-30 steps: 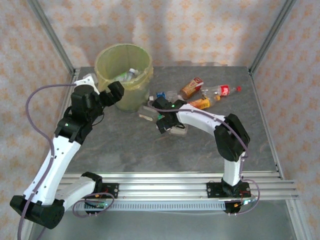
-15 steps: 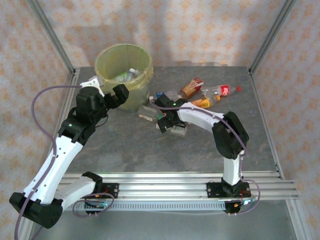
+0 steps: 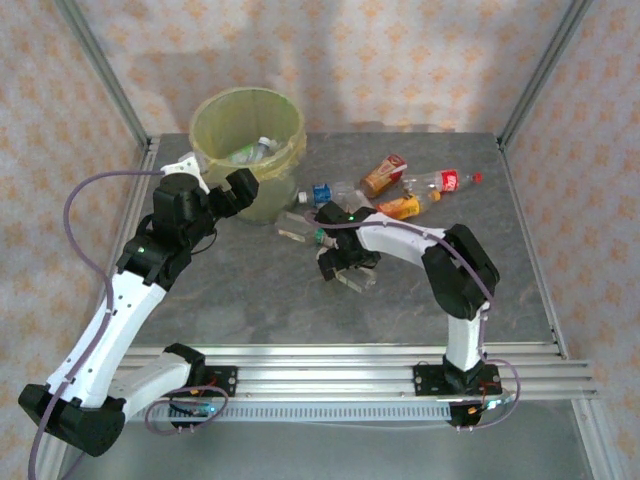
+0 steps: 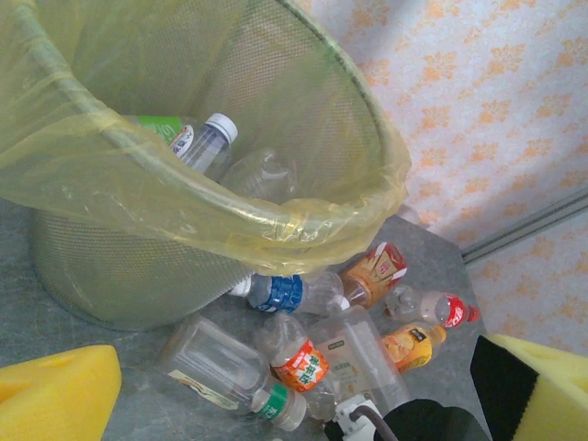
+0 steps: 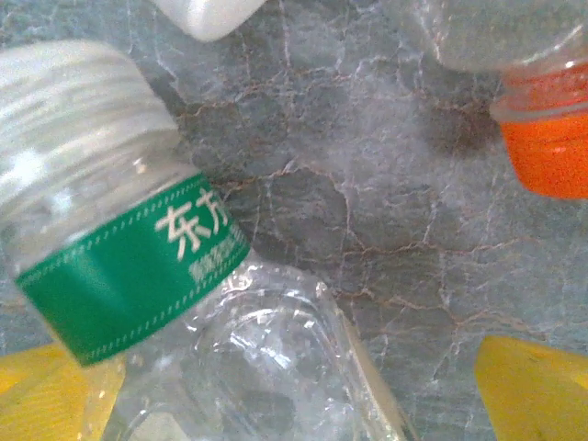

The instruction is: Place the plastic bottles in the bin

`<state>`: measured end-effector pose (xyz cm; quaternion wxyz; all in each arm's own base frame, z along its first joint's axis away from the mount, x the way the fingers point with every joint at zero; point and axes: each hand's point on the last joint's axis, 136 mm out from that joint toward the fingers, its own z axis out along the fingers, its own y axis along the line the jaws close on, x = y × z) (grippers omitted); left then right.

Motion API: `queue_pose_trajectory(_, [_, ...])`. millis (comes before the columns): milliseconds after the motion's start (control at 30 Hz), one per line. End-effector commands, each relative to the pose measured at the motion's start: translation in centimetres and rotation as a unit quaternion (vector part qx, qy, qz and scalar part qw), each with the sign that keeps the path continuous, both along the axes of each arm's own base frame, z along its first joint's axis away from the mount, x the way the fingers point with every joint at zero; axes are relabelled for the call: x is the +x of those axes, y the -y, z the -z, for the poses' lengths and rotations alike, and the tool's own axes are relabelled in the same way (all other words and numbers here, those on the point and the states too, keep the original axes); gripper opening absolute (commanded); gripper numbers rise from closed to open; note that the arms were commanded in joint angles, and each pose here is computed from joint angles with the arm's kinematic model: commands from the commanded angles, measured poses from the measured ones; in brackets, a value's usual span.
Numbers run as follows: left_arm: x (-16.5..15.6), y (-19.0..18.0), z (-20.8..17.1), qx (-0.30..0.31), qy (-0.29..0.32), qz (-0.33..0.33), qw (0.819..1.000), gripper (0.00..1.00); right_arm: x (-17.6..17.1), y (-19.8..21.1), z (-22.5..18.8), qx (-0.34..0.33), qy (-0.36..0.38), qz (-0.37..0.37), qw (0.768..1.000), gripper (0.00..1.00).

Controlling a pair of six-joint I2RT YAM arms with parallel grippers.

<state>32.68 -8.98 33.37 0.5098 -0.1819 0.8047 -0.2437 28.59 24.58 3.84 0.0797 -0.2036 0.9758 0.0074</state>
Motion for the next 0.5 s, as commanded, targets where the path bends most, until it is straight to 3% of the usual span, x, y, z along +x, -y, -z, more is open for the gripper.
queue_pose_trajectory(0, [0.2,0.0,-1.4,0.0,0.017,-0.005,1.0,1.0,-0.8,0.0,-1.2,0.019,-0.001,0.013,1.0,0.99])
queue_pose_trajectory(467, [-0.1,-0.1,-2.0,0.001,0.022,-0.005,1.0,1.0,-3.5,1.8,-0.2,0.019,-0.026,0.027,0.999,0.99])
